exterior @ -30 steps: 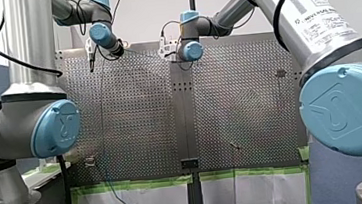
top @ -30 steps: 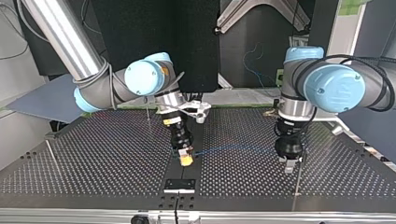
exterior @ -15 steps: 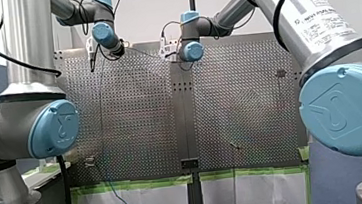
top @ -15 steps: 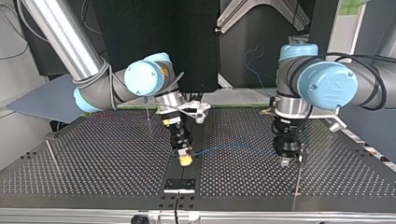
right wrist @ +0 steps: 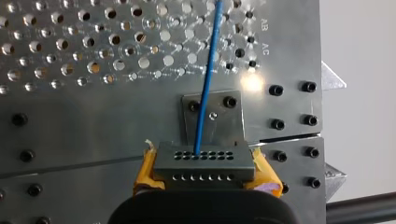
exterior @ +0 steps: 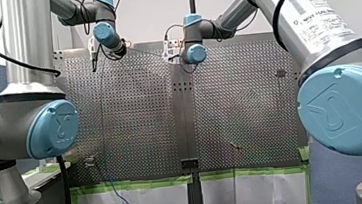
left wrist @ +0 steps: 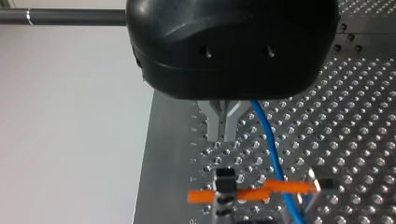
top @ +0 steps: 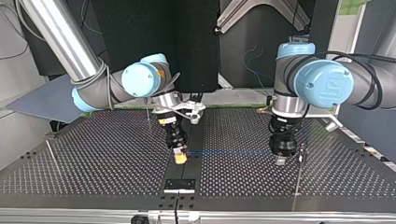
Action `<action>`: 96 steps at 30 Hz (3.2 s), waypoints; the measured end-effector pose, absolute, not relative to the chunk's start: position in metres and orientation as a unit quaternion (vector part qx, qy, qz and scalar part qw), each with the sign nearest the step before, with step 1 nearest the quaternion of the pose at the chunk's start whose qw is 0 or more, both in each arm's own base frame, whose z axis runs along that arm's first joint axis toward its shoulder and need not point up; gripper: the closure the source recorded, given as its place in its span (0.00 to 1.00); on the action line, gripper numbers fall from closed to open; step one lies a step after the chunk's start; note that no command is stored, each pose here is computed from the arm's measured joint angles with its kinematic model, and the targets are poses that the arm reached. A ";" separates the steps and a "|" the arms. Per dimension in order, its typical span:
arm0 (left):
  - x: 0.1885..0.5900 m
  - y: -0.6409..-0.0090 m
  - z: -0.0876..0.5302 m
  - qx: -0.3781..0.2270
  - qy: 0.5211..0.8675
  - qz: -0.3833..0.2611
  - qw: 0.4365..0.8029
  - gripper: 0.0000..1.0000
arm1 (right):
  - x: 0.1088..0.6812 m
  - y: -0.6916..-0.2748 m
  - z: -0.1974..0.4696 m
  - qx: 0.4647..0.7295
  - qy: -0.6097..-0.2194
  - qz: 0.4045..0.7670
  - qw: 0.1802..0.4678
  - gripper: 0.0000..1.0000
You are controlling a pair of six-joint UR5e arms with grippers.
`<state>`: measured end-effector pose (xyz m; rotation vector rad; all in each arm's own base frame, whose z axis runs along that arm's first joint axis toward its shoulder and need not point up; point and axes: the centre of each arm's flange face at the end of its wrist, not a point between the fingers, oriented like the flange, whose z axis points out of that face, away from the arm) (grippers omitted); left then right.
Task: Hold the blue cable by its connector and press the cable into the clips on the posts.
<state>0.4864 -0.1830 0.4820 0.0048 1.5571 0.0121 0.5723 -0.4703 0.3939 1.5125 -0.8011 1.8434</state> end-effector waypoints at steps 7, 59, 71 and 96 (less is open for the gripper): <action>0.483 -0.191 0.474 0.011 0.705 -0.004 0.710 1.00 | 0.564 -0.478 0.388 0.574 -0.310 0.691 0.313 1.00; 0.439 -0.317 0.236 0.059 0.755 -0.016 0.653 1.00 | 0.497 -0.434 0.211 0.622 -0.381 0.593 0.342 1.00; 0.431 -0.328 0.195 0.074 0.759 -0.023 0.646 1.00 | 0.470 -0.425 0.174 0.612 -0.397 0.587 0.351 1.00; 0.410 -0.375 0.104 0.107 0.769 -0.059 0.627 1.00 | 0.386 -0.410 0.049 0.604 -0.472 0.539 0.350 1.00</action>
